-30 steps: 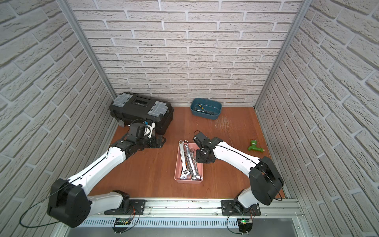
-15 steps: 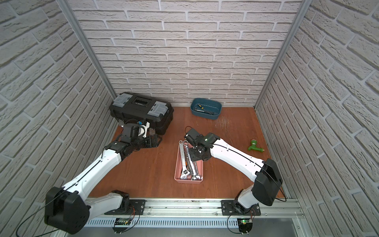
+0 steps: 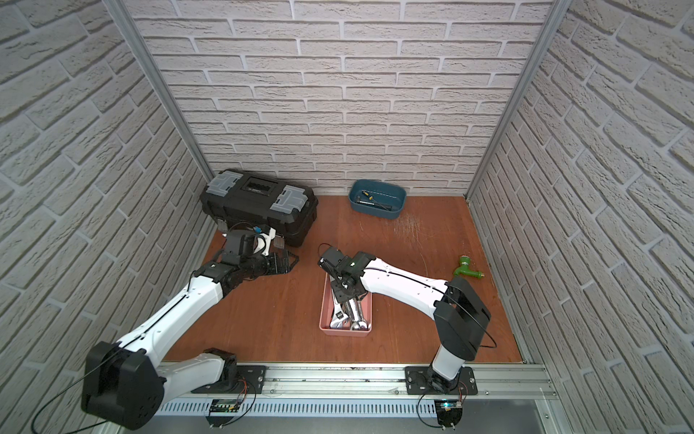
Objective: Take out the wrench from the storage box
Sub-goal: Pick up the wrench from the storage box.
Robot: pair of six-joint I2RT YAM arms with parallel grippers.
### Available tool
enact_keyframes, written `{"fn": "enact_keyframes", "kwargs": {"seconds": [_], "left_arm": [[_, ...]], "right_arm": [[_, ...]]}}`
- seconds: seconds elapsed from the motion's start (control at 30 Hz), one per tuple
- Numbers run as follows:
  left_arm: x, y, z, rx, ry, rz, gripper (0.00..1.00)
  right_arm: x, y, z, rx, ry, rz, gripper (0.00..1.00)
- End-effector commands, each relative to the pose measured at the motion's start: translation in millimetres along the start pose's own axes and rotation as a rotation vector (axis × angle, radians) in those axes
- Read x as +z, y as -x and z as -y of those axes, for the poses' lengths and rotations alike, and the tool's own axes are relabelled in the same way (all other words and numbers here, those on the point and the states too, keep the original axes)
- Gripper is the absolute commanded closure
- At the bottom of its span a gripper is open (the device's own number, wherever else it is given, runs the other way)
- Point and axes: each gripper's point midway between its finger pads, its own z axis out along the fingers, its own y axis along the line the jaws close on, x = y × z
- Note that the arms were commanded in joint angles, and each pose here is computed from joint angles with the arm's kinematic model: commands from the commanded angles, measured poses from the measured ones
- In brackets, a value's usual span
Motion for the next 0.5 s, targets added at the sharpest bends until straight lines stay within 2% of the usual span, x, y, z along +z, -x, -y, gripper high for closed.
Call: {"fn": "enact_keyframes", "kwargs": {"seconds": [0.0,0.47], "left_arm": [[1,2,3,0.002,-0.03,0.021,0.02],[4,-6,-1,0.0,-0.028,0.001,0.02]], "right_arm": [[12,2,3,-0.014,-0.013,0.016,0.57],[46,-6,3,-0.01,-0.006,-0.025,0.66]]}}
